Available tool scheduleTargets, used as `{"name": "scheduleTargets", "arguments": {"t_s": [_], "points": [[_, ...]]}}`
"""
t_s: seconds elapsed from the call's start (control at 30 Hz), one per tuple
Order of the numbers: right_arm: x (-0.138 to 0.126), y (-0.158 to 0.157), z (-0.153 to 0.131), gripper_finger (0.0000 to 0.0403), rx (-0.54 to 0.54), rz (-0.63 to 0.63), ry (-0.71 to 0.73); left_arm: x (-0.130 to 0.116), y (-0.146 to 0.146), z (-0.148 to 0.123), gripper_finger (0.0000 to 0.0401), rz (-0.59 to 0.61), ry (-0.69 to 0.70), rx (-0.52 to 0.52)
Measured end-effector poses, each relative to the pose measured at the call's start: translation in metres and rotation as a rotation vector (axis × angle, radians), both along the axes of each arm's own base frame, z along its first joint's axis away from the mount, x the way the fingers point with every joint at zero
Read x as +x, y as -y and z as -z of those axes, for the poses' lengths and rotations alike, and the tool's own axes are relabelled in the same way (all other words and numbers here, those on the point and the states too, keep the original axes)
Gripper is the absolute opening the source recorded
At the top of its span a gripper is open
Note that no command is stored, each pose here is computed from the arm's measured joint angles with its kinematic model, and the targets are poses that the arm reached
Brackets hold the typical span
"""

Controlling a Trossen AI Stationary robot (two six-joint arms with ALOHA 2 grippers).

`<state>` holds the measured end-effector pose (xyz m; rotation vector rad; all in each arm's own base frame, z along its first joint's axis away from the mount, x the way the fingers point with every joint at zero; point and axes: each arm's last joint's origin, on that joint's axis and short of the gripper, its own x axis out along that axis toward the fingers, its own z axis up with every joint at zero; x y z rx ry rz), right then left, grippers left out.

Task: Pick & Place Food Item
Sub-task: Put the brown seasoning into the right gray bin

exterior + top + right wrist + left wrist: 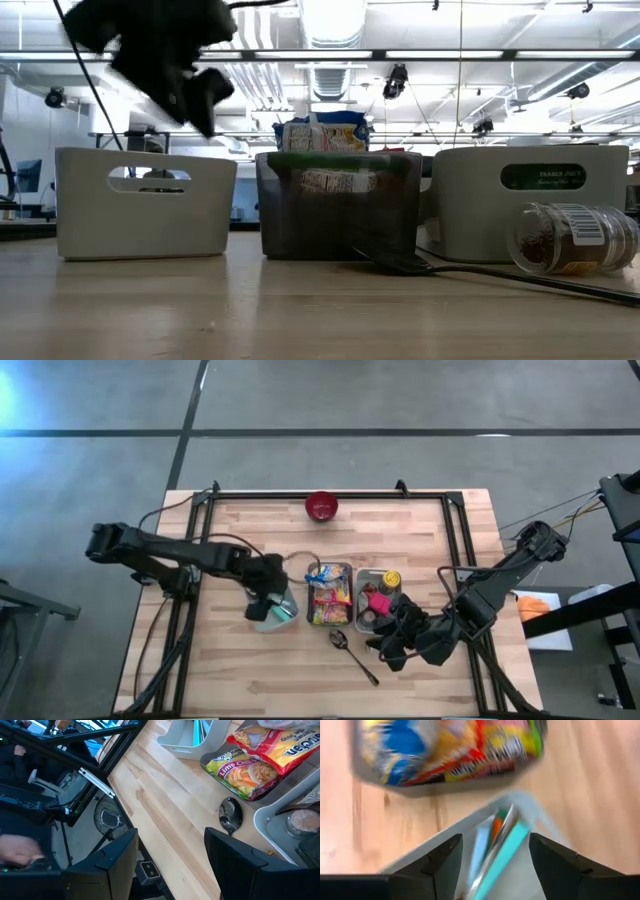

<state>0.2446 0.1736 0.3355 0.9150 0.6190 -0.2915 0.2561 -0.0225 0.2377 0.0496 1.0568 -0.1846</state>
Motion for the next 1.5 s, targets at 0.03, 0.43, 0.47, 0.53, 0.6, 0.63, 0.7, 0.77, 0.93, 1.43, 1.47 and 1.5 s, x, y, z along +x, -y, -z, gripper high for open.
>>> {"name": "scheduleTargets", "arguments": {"t_s": [0.03,0.43,0.47,0.53,0.6,0.63,0.7,0.77,0.93,1.43,1.47,1.5], "points": [[0.001,0.002,0.0,0.0225,0.0,0.006,0.0,0.001,0.0,-0.005,0.0232,-0.081,0.007,-0.047],[0.028,0.005,0.027,0.0225,0.005,-0.093,-0.174,-0.009,0.042,-0.05,0.0232,-0.445,0.228,-0.317],[0.033,0.001,0.032,0.0225,0.007,-0.104,-0.197,-0.011,0.047,-0.051,0.0232,-0.456,0.232,-0.321],[0.042,-0.007,0.039,0.0224,0.009,-0.137,-0.227,-0.015,0.054,-0.051,0.0232,-0.481,0.231,-0.341],[0.053,-0.015,0.048,0.0224,-0.001,-0.176,-0.269,-0.016,0.056,-0.052,0.0232,-0.499,0.226,-0.362],[0.058,-0.019,0.052,0.0224,-0.005,-0.193,-0.286,-0.016,0.056,-0.052,0.0232,-0.509,0.223,-0.369],[0.066,-0.025,0.061,0.0223,-0.04,-0.205,-0.364,-0.016,0.056,-0.052,0.0232,-0.525,0.222,-0.376],[0.073,-0.03,0.066,0.0223,-0.075,-0.199,-0.439,-0.016,0.056,-0.052,0.0232,-0.525,0.221,-0.382],[0.084,-0.041,0.073,0.0223,-0.05,-0.024,-0.643,-0.02,0.056,-0.052,0.0232,-0.477,0.189,-0.368],[0.113,-0.068,0.097,0.0223,0.108,0.564,-0.726,-0.043,0.05,-0.06,0.0232,-0.371,0.149,-0.288],[0.116,-0.068,0.1,0.0223,0.103,0.565,-0.732,-0.044,0.05,-0.061,0.0232,-0.358,0.159,-0.284],[0.119,-0.067,0.104,0.0223,0.091,0.559,-0.738,-0.045,0.049,-0.062,0.0232,-0.347,0.165,-0.281]]}}
